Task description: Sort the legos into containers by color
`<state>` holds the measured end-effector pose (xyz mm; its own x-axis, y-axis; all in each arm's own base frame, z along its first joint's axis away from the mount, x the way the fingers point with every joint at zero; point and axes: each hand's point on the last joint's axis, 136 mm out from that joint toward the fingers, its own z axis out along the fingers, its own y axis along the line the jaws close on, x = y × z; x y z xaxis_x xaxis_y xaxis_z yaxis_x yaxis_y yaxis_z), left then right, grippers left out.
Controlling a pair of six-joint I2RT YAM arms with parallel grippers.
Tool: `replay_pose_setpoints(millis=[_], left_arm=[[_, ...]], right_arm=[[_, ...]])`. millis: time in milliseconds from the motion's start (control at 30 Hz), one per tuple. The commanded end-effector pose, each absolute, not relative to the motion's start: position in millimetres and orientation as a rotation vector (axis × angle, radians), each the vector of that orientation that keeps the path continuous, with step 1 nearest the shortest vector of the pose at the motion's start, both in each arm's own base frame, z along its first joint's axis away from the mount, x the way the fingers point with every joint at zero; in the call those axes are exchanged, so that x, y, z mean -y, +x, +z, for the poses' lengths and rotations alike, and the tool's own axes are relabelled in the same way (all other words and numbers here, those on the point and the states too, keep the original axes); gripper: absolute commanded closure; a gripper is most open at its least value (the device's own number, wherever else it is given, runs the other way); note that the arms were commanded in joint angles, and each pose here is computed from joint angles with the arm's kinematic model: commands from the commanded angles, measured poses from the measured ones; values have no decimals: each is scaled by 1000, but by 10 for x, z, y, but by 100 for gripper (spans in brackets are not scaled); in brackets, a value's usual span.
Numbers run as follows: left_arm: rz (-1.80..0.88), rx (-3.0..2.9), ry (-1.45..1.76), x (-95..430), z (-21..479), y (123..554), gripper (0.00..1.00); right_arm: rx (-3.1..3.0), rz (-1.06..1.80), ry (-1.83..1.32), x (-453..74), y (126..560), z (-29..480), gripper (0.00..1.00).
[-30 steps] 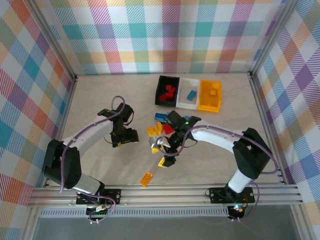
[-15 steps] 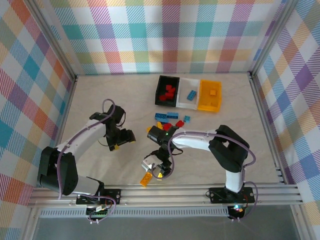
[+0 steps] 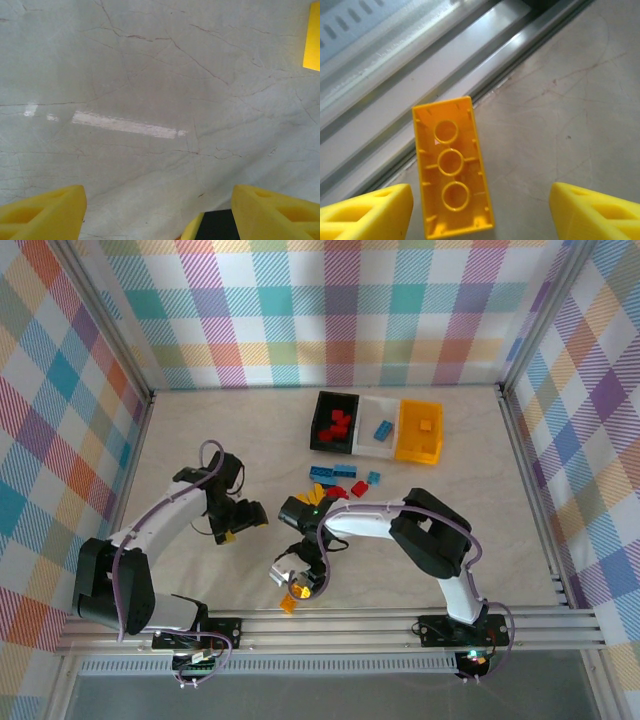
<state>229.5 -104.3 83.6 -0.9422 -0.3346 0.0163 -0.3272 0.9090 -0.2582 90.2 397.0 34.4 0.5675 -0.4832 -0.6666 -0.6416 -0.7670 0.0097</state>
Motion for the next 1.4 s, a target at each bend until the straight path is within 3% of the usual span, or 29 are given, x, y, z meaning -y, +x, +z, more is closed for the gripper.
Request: replay_pose_setpoints(millis=[0,200,567,800,1067,1367], left_arm=[[-430,-3052,-523,1023,823,2231,23],[-429,-3055,-521,1013,814,2199,23],[-412,-3048,-536,958,811,2137,23],[-425,-3031,-539,969,836,2193,23],[-456,-2970,-477,1069,999,2419,23],[-457,-3003,-121,1782,1023,2711,23]], right_arm=[[-945,1124,-2569,-3898,699,370,29],[-953,1154,-2586,-3884,608,310,35],[-1002,1083,-2590,-3896,668,213,62],[-1098,1057,-2432,-3978,918,414,68],[-1353,959,-2041,-3823,1873,1002,68],[-1717,691,-1530,-2799,3436,1458,67]])
